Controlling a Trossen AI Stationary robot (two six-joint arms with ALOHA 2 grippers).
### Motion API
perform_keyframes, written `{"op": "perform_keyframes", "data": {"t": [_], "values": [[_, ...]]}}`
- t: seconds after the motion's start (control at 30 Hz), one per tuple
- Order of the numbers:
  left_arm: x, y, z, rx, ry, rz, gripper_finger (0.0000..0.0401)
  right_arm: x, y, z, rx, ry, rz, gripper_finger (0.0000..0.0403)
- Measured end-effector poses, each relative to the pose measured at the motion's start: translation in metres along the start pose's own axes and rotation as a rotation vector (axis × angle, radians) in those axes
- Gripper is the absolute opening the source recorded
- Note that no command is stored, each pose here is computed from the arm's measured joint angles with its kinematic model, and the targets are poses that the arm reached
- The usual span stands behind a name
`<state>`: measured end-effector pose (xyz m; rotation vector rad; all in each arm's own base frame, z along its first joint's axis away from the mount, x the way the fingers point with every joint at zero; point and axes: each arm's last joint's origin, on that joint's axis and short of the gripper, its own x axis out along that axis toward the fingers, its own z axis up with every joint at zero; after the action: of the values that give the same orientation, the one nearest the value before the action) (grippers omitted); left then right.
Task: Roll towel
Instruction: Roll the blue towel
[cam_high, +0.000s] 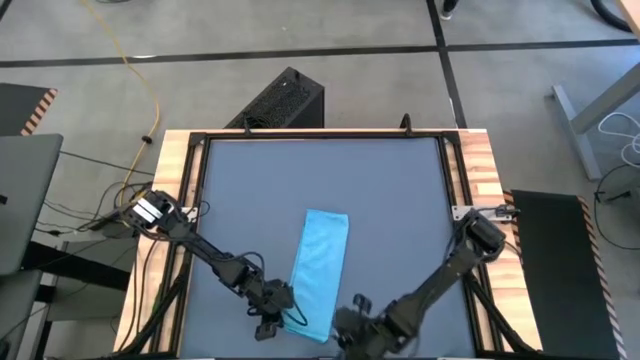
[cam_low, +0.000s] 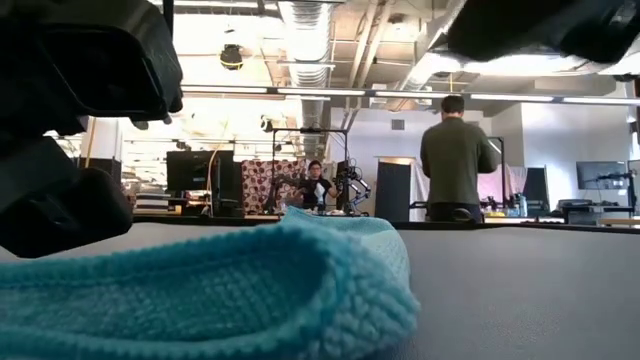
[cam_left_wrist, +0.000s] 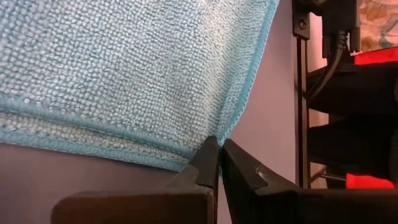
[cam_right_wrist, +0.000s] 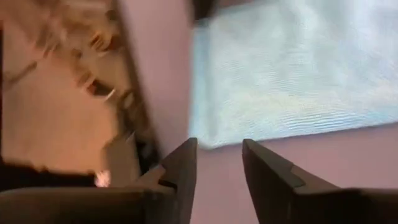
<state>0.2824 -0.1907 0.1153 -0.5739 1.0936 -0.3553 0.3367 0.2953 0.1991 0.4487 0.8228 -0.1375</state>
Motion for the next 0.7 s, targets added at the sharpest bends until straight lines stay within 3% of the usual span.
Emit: {"op": "perform_keyframes", "data": {"t": [0.27, 0.5, 0.7], "values": [[-0.003, 0.004, 0.010, -0.010, -0.034, -0.029, 0.0000, 0.013, 0.008, -0.035, -0.488, 0.022, -0.016, 0.0173], [-0.003, 0.004, 0.010, -0.004, -0.037, -0.028, 0.0000, 0.021, 0.005, -0.023, -0.554, -0.040, -0.033, 0.0169], [-0.003, 0.004, 0.011, -0.004, -0.040, -0.026, 0.0000, 0.039, 0.003, -0.020, -0.707, -0.039, 0.014, 0.0169]]}}
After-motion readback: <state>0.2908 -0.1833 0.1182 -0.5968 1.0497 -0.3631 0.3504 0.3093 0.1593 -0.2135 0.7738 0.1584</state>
